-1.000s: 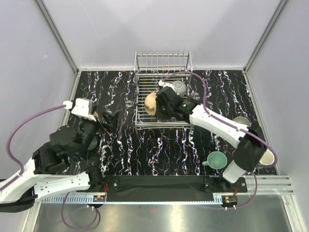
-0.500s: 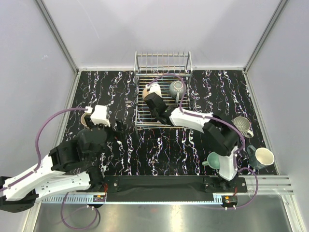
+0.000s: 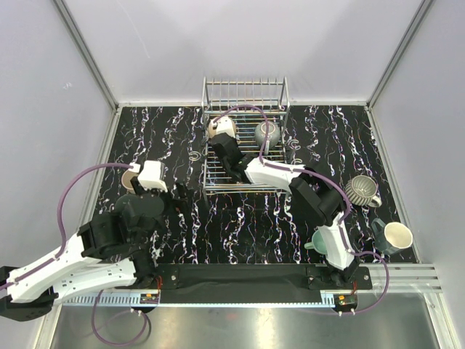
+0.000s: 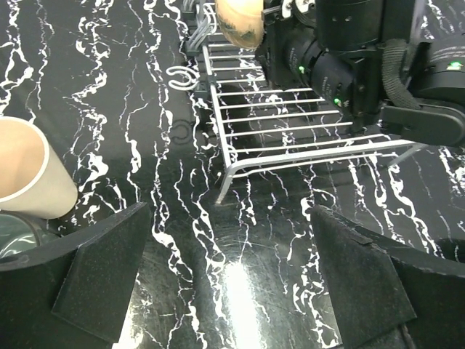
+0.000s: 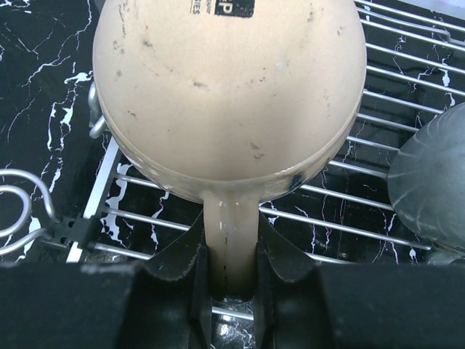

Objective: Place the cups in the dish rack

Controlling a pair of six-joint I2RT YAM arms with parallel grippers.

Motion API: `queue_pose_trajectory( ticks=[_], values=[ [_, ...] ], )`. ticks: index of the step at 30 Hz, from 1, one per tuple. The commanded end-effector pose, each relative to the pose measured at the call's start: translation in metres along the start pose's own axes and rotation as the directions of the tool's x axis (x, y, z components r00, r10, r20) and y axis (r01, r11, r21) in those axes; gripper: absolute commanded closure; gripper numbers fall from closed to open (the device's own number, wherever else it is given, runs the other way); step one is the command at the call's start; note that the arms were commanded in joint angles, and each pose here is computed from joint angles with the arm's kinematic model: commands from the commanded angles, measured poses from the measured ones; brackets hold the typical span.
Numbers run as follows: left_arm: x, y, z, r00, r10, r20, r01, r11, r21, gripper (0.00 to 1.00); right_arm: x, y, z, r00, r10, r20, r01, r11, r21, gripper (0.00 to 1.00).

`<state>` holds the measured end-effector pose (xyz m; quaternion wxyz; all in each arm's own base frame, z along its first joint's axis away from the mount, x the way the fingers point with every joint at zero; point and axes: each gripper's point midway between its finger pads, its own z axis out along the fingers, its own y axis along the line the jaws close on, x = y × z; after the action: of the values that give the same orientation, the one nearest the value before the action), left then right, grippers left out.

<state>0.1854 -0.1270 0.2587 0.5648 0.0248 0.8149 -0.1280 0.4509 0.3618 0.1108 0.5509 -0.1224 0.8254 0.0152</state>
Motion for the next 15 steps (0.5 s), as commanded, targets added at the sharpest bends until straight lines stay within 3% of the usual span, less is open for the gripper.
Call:
queue_pose_trajectory(
  ticks=[1, 15],
  values=[
    [-0.012, -0.01, 0.002, 0.998, -0.044, 0.033, 0.043, 0.999, 0.03, 0.01, -0.07, -0.001, -0.002, 0.973, 0.15, 0.173, -0.152, 0.988, -0.003, 1.0],
    [-0.011, -0.017, 0.001, 0.998, -0.057, 0.017, 0.056, 0.997, 0.056, 0.01, -0.039, -0.016, 0.022, 0.984, 0.164, 0.07, -0.165, 0.986, 0.01, 1.0]
  ],
)
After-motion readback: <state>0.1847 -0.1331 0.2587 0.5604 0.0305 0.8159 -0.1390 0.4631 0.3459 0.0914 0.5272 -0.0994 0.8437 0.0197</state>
